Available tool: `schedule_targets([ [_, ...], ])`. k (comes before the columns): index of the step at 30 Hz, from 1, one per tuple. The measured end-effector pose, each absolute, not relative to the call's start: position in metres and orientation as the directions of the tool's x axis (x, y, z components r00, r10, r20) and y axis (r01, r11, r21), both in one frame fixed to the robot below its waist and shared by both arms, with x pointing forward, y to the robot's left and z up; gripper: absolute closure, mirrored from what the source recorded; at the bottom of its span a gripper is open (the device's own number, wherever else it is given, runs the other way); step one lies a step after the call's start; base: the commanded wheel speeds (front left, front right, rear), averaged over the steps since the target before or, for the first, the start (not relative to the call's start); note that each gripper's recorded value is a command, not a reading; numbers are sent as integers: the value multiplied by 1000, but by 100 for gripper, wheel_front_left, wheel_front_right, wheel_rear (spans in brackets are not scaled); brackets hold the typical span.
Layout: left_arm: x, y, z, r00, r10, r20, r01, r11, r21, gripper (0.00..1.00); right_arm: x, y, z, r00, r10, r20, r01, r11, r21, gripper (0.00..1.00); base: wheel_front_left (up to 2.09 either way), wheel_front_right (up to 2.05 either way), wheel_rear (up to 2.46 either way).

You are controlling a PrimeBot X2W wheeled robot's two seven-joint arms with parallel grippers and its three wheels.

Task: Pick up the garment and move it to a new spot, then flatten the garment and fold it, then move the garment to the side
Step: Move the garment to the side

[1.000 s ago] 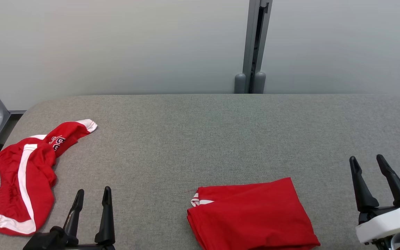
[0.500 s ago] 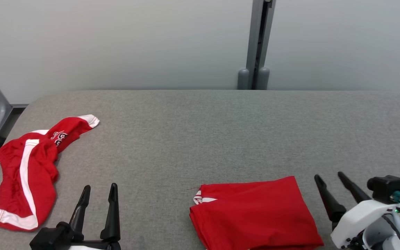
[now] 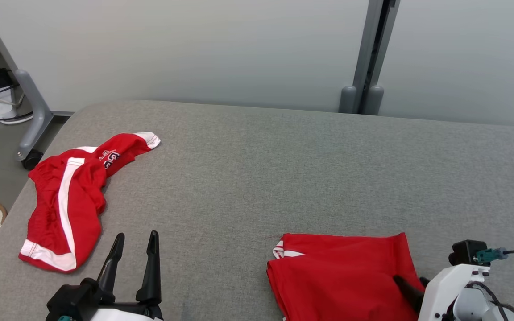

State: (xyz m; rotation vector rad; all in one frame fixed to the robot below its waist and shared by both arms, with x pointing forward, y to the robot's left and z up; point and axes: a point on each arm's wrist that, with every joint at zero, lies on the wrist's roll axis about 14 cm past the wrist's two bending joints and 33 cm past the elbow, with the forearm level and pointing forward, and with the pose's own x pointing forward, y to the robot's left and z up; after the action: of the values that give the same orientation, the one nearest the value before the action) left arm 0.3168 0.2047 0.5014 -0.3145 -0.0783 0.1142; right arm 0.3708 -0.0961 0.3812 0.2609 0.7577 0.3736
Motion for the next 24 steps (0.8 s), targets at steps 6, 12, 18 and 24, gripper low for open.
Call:
schedule_targets([
  [6, 314, 210, 499, 989, 140, 52, -117, 943, -313, 0, 367, -89, 376, 623, 448, -641, -223, 888, 403, 67, 0, 0, 0],
  [12, 316, 209, 498, 989, 138, 50, -115, 943, -312, 0, 373, -91, 381, 656, 447, -608, -234, 886, 400, 100, 0, 0, 0],
  [18, 331, 195, 504, 995, 74, 68, -50, 952, -303, 0, 406, -107, 413, 777, 404, -482, -245, 900, 360, 100, 0, 0, 0],
  [24, 359, 161, 512, 994, -49, 99, 76, 955, -287, 0, 424, -134, 433, 855, 335, -395, -205, 919, 336, 100, 0, 0, 0],
])
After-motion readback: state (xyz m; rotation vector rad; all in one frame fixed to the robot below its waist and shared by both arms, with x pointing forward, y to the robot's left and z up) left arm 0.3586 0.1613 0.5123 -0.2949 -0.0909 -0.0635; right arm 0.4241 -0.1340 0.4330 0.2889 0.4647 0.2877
